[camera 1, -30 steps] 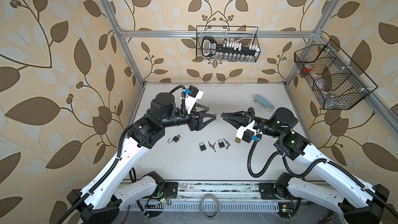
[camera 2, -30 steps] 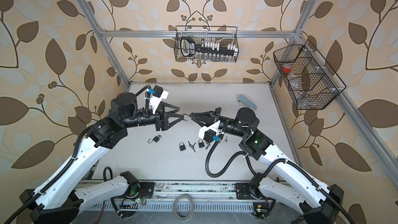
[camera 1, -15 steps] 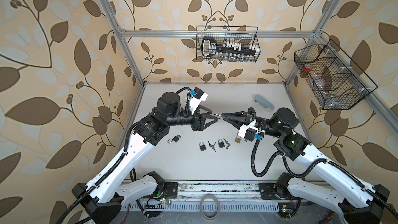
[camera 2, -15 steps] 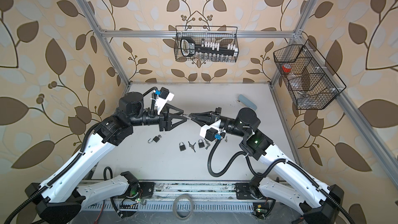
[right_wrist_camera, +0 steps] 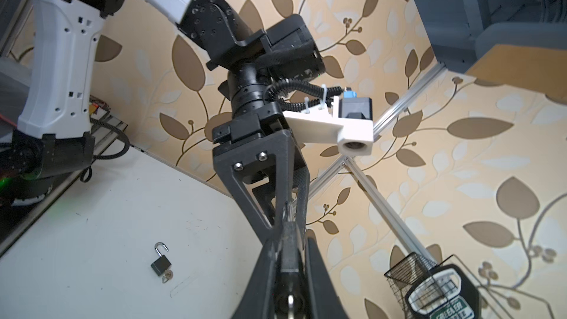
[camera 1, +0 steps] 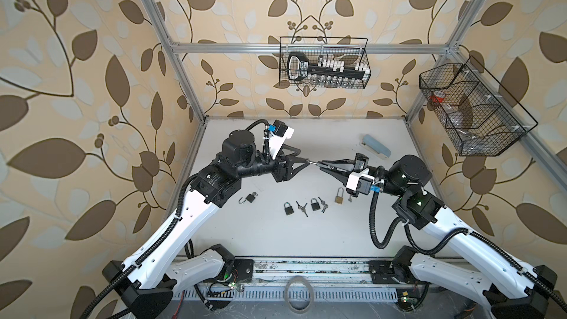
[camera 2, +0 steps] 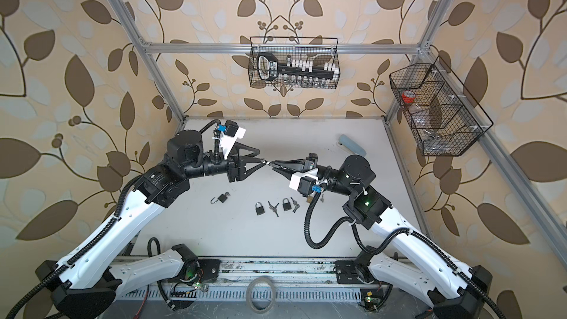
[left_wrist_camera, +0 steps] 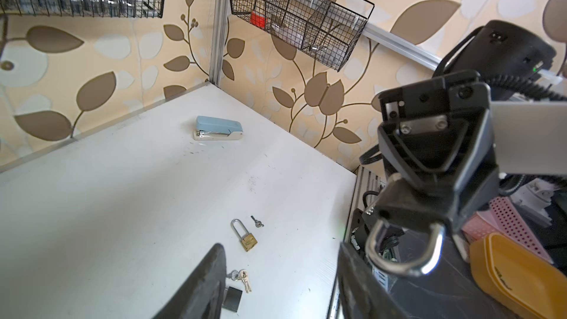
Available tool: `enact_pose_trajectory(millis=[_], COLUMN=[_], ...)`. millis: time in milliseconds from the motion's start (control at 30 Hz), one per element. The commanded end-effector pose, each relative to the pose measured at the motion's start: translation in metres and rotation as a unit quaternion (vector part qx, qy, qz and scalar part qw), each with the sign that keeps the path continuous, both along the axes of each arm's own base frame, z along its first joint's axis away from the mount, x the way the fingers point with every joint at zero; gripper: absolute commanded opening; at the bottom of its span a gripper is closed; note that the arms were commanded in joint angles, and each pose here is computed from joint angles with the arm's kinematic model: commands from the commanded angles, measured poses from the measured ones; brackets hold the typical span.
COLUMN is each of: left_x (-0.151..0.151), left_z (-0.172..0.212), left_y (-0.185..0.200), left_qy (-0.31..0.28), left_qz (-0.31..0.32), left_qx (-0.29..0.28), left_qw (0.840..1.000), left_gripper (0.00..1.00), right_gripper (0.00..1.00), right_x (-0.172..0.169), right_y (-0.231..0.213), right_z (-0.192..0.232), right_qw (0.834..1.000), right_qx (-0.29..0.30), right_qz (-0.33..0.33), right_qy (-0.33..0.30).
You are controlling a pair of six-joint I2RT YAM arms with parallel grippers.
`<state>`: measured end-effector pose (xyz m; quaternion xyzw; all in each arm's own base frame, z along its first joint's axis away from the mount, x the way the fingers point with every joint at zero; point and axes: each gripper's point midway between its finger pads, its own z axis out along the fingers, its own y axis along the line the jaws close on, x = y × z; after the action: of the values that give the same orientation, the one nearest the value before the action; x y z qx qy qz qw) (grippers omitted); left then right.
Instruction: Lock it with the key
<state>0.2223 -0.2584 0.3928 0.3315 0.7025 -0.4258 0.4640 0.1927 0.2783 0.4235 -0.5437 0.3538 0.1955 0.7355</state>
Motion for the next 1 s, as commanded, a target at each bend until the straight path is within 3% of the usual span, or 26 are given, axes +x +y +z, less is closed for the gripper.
enact_pose_trajectory(millis=[0, 133, 433, 667, 967], left_x=[-0.017, -0.019, -0.018, -0.035, -0.053], left_z=[0.018, 0.019, 0.048, 0.057, 0.072], left_y=[0.014, 0.029, 0.027, 0.015, 0.002], left_qy=[-0.058, -0.079, -0.073, -0.084, -0.091], left_qz=[-0.003, 0.035, 0.037, -0.031, -0.109], left_qx=[-0.008, 0.007, -0.022, -0.039, -0.069], left_qw=[0.998, 0.996, 0.996, 0.995, 0.987], left_gripper=[0.63, 0.62, 0.54, 0.55, 0.49], right_gripper=[0.00, 0.00, 0.00, 0.00, 0.00], right_x=[0.014, 0.039, 0.031, -0.005, -0.018], right_y=[-0.016, -0.025, -0.021, -0.019, -0.011], right_z=[0.035, 0.036, 0.035, 0.047, 0.041], right_qw=[0.991, 0.963, 0.907, 0.885, 0.885], right_qx=[0.077, 0.102, 0.113, 0.103, 0.085], right_qz=[-0.042, -0.072, 0.051, 0.166, 0.185], right_qy=[0.103, 0.239, 0.402, 0.423, 0.419])
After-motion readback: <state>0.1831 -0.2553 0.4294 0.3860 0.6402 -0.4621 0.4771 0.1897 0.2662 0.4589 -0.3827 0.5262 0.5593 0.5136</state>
